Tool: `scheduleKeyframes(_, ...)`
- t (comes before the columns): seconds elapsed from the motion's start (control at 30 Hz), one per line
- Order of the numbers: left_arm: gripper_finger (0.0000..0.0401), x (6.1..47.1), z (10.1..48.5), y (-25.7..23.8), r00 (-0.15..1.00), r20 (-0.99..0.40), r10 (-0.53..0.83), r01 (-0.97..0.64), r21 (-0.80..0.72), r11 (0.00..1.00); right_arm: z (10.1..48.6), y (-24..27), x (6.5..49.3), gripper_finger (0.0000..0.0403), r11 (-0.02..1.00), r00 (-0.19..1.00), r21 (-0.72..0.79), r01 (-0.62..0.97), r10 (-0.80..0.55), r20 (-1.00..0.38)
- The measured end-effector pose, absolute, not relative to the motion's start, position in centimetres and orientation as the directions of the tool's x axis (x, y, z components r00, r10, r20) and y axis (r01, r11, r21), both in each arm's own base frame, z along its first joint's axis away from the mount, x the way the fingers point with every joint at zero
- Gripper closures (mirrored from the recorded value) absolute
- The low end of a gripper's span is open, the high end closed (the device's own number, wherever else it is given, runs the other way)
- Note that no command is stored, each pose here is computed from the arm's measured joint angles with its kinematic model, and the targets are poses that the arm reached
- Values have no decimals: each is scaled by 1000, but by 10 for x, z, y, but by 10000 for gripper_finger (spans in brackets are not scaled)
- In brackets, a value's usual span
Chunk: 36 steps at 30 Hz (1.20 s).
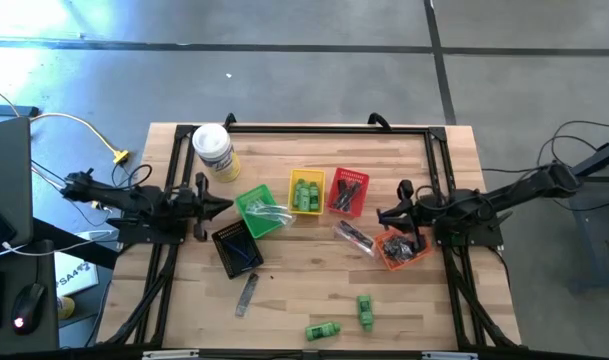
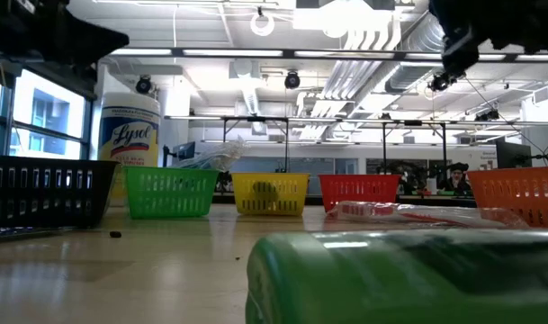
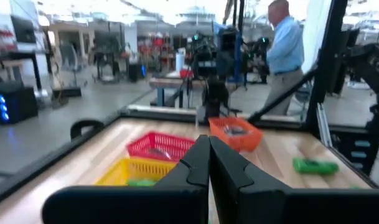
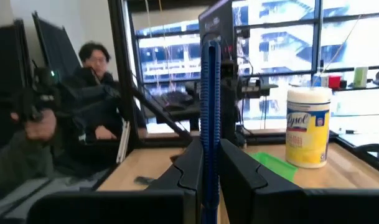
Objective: Pick & Place Travel size toiletries
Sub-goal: Put the blue razor into the black bin
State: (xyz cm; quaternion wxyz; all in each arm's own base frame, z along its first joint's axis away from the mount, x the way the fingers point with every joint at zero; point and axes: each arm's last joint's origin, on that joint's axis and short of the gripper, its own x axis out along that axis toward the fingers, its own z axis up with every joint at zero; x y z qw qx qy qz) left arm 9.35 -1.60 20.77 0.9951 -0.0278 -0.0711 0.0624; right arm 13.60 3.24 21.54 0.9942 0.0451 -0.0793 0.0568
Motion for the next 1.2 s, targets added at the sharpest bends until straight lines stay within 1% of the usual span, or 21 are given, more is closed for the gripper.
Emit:
scheduleKeyframes(0.17, 399, 104, 219, -20, 968, 226, 111, -104, -44, 994, 232, 38, 157, 372, 992, 984, 44, -115, 108, 140)
scheduleKeyframes(0.27, 386, 112, 227, -22, 968, 229, 106, -99, -40, 994, 239, 42, 171, 372, 993, 986, 24, -113, 109, 123)
scheduleKeyframes(0.37, 360, 123, 239, -26, 973, 207, 102, -98, -31, 995, 247, 46, 186, 373, 994, 988, 11, -112, 110, 107)
scheduleKeyframes(0.47, 326, 138, 253, -30, 980, 173, 99, -96, -22, 995, 253, 50, 200, 373, 993, 989, -16, -119, 120, 90)
scheduleKeyframes(0.57, 293, 155, 268, -36, 987, 144, 69, -69, -6, 998, 260, 54, 212, 373, 990, 985, -41, -132, 135, 106)
scheduleKeyframes(0.63, 274, 168, 280, -42, 990, 138, 11, -13, 17, 1000, 264, 55, 219, 373, 991, 985, -50, -125, 130, 117)
scheduleKeyframes(0.73, 249, 188, 297, -52, 984, 133, -120, 111, 74, 991, 269, 55, 230, 373, 992, 986, -55, -114, 120, 114)
scheduleKeyframes(0.8, 234, 201, 307, -57, 977, 130, -169, 157, 98, 983, 271, 57, 239, 373, 991, 987, -68, -115, 122, 109)
scheduleKeyframes(1.0, 201, 237, 331, -68, 979, 133, -155, 134, 153, 979, 280, 64, 261, 373, 988, 986, -95, -121, 131, 108)
scheduleKeyframes(1.2, 178, 263, 339, -74, 981, 122, -150, 129, 162, 978, 293, 80, 270, 373, 977, 972, -154, -150, 174, 159)
